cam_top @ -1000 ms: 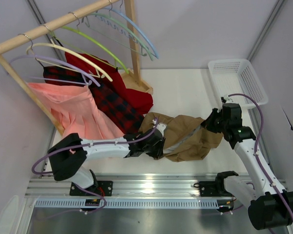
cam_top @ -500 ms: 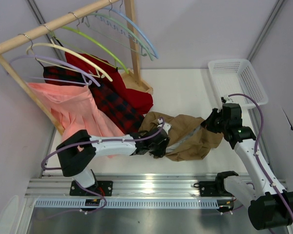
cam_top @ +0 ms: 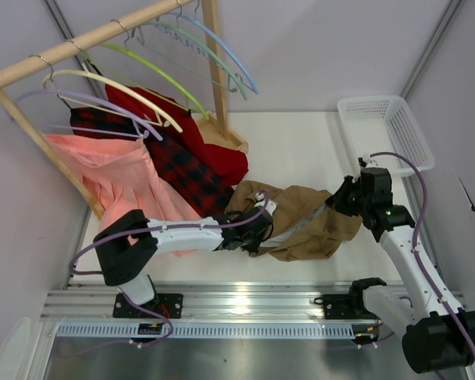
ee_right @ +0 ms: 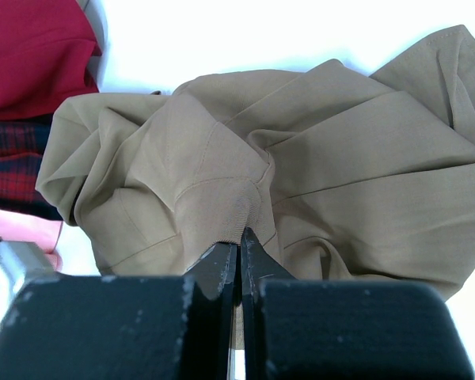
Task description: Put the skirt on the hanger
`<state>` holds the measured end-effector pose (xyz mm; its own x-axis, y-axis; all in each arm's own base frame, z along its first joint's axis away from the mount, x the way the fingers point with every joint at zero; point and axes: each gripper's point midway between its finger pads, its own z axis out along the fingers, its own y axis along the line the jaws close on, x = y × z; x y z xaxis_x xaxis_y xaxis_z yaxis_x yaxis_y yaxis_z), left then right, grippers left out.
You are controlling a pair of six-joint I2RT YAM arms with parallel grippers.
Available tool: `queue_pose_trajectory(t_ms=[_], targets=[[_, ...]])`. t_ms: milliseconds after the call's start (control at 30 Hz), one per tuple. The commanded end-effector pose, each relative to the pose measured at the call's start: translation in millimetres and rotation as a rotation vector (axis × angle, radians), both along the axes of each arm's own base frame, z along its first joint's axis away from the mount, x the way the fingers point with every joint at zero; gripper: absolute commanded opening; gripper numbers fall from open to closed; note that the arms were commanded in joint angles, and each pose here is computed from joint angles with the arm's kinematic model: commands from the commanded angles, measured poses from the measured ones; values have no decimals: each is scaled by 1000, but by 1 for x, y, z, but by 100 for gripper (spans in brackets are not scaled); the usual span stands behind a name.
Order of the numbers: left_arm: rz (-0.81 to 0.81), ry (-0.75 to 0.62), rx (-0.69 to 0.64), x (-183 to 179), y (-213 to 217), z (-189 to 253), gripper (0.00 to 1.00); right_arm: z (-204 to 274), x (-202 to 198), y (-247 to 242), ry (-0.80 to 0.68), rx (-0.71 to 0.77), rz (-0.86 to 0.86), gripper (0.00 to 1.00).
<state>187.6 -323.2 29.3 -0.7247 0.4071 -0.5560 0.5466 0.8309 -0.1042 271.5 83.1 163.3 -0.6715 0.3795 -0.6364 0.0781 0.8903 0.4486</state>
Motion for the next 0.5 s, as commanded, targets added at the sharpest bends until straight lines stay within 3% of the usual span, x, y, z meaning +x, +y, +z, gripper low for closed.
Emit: queue_pose_trajectory(t_ms=[0, 200, 367, 467], targets=[[7, -83, -104, 11, -10, 53, 0, 3, 4, -3, -22, -8, -10, 0], [13, -153, -253, 19, -7, 110, 0, -9, -1, -5, 11, -15, -18, 0], [10, -163, -348, 23, 2, 127, 0, -12, -3, -7, 17, -21, -29, 0], [-86, -169, -369, 13, -3, 133, 0, -12, -5, -7, 19, -21, -29, 0]])
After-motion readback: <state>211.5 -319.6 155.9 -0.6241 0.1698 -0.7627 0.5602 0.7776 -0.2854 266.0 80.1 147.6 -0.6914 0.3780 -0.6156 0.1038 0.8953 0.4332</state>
